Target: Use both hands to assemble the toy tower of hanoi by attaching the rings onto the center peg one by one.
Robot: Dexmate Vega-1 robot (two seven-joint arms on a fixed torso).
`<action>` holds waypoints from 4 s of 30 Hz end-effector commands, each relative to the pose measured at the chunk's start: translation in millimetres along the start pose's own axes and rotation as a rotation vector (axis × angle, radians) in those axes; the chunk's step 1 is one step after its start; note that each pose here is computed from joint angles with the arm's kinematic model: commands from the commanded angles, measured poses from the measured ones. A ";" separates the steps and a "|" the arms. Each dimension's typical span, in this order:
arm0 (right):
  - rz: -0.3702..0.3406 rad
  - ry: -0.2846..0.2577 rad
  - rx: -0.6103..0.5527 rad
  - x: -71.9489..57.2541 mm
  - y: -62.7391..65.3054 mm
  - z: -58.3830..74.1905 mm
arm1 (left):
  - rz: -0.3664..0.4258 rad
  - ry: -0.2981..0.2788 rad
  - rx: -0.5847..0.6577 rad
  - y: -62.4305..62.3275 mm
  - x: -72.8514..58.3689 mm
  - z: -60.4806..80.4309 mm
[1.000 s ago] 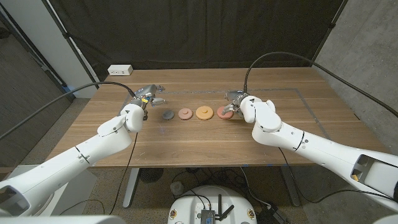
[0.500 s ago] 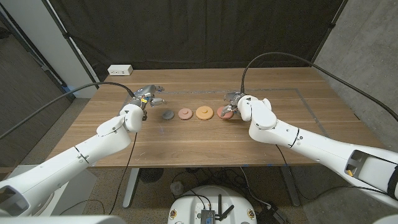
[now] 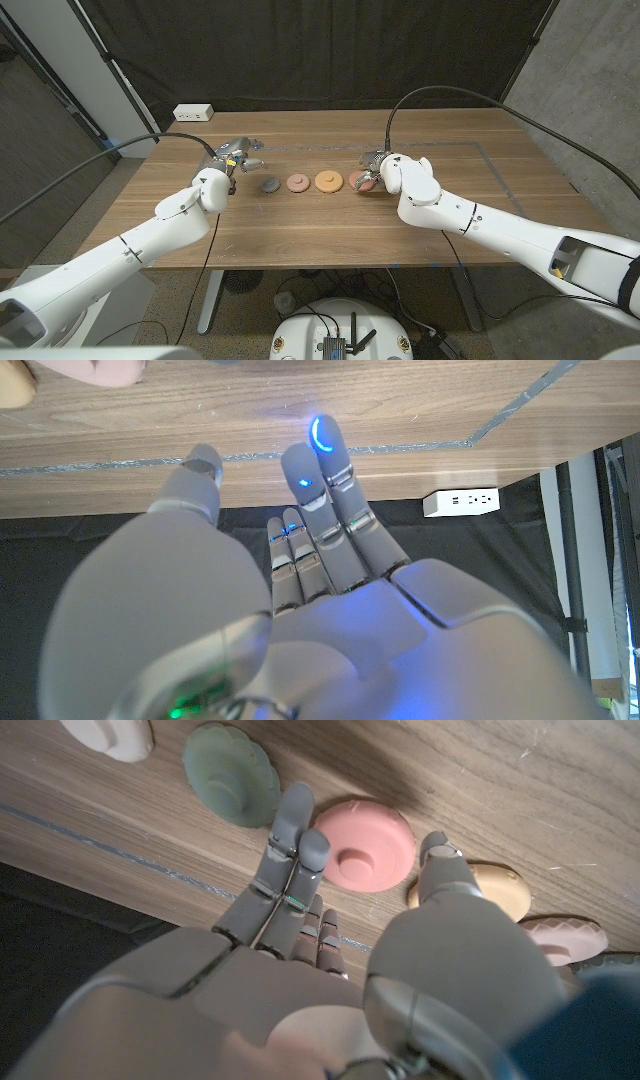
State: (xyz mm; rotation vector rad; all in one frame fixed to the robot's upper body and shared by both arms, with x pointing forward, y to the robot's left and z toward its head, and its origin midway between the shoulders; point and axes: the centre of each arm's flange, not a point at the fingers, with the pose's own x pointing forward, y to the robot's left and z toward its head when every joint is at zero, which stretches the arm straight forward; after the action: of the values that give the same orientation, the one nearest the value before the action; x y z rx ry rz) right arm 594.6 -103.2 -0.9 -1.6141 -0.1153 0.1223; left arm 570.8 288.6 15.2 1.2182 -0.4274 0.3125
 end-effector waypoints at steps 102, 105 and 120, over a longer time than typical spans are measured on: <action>-0.051 -0.002 -0.060 1.2 -2.4 -10.2 | -0.019 -0.001 -0.007 -2.4 -3.1 -0.1; -0.053 -0.007 -0.065 -2.7 -5.7 -7.8 | -0.018 -0.001 -0.006 -1.8 -3.4 -0.2; -0.069 -0.033 -0.056 -13.5 -19.4 -5.4 | -0.013 -0.007 -0.008 -1.8 -4.3 1.1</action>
State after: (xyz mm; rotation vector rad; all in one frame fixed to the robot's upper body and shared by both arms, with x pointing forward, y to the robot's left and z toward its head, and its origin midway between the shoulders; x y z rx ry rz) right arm 590.4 -110.3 9.7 -1.6670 -0.1756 0.0923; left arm 568.6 287.8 11.5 1.2139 -0.4195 0.2937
